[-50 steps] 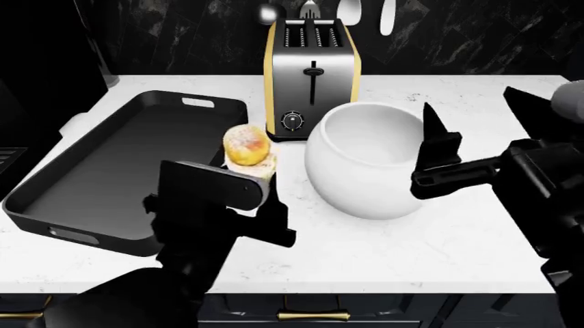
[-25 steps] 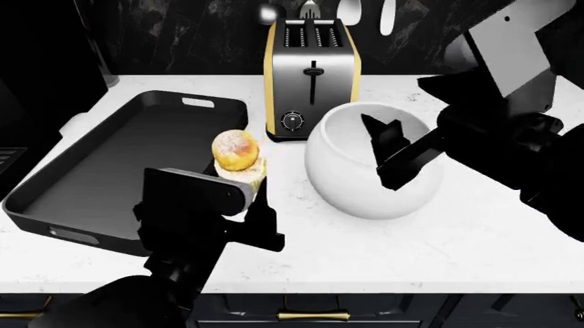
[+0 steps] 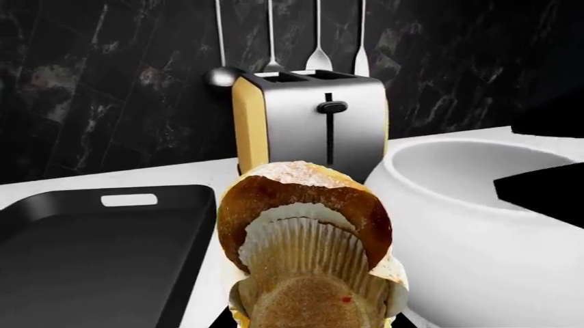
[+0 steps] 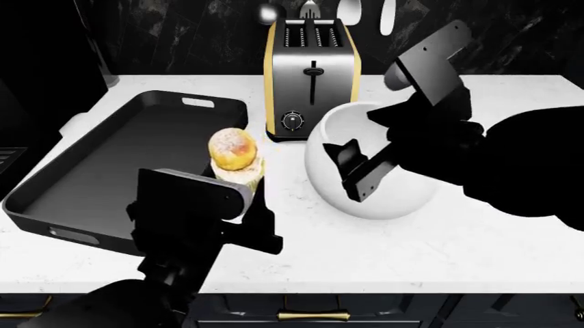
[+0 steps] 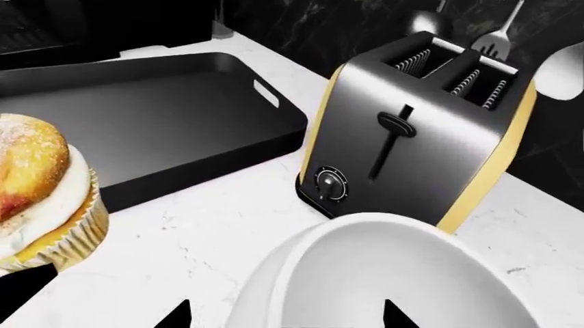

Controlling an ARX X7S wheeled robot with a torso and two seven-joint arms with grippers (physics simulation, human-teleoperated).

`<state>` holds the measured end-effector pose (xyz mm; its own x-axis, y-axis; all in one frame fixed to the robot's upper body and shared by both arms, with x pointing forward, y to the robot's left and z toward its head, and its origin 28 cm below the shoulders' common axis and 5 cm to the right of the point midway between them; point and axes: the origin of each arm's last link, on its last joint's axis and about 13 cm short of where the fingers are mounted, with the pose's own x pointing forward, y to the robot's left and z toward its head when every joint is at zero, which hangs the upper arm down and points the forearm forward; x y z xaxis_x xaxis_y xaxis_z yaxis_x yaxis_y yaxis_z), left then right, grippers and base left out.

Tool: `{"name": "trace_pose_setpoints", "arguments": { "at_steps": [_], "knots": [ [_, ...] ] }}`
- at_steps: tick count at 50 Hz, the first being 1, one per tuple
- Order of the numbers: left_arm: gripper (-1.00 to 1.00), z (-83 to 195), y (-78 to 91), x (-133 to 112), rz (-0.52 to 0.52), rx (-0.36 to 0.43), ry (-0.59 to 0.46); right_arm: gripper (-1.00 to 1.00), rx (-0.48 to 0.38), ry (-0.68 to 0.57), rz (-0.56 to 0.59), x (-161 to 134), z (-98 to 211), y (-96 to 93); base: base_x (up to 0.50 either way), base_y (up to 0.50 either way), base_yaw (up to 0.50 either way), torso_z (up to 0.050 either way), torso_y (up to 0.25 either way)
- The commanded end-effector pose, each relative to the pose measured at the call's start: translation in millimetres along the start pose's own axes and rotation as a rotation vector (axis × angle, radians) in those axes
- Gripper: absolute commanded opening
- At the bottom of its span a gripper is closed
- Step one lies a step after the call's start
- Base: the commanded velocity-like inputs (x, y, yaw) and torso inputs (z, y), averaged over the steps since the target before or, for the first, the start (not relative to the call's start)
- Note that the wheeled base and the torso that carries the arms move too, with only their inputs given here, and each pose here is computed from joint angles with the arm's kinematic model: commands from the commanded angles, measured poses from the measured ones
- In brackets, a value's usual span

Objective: Pick up the bowl with donut and place it on the tray. Pick up the cupcake and place it on the tray.

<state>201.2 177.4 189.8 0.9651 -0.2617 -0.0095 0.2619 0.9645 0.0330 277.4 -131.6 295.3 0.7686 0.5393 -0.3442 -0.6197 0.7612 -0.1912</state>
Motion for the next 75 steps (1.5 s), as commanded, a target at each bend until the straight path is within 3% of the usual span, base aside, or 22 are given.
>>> {"name": "trace_pose_setpoints", "arguments": {
  "at_steps": [1,10,30,72,73,75],
  "knots": [
    [-1.00,0.4,1.5,0.2,0.013,-0.007,-0.004,1.00,0.027,0.028,0.058,16.8,-5.4,0.4,0.00,0.00,0.00,0.000,0.000],
    [-1.00,-2.5,2.8,3.9,0.017,-0.015,0.000,1.00,0.073,0.055,0.047,25.9,-5.0,-4.4,0.00,0.00,0.00,0.000,0.000],
    [-1.00,-7.6,5.6,8.1,0.021,-0.021,0.013,1.00,0.014,0.197,0.032,31.0,-5.3,-5.4,0.00,0.00,0.00,0.000,0.000],
    [-1.00,-12.6,6.8,13.6,0.026,-0.030,0.031,1.00,-0.022,0.244,0.079,43.5,-16.4,-5.1,0.00,0.00,0.00,0.000,0.000],
    [-1.00,-12.4,6.7,13.7,0.026,-0.030,0.032,-1.00,-0.024,0.244,0.080,43.6,-16.3,-5.1,0.00,0.00,0.00,0.000,0.000],
    [-1.00,-11.9,6.7,13.8,0.026,-0.028,0.031,-1.00,-0.028,0.241,0.079,43.2,-15.7,-5.2,0.00,0.00,0.00,0.000,0.000]
  ]
}}
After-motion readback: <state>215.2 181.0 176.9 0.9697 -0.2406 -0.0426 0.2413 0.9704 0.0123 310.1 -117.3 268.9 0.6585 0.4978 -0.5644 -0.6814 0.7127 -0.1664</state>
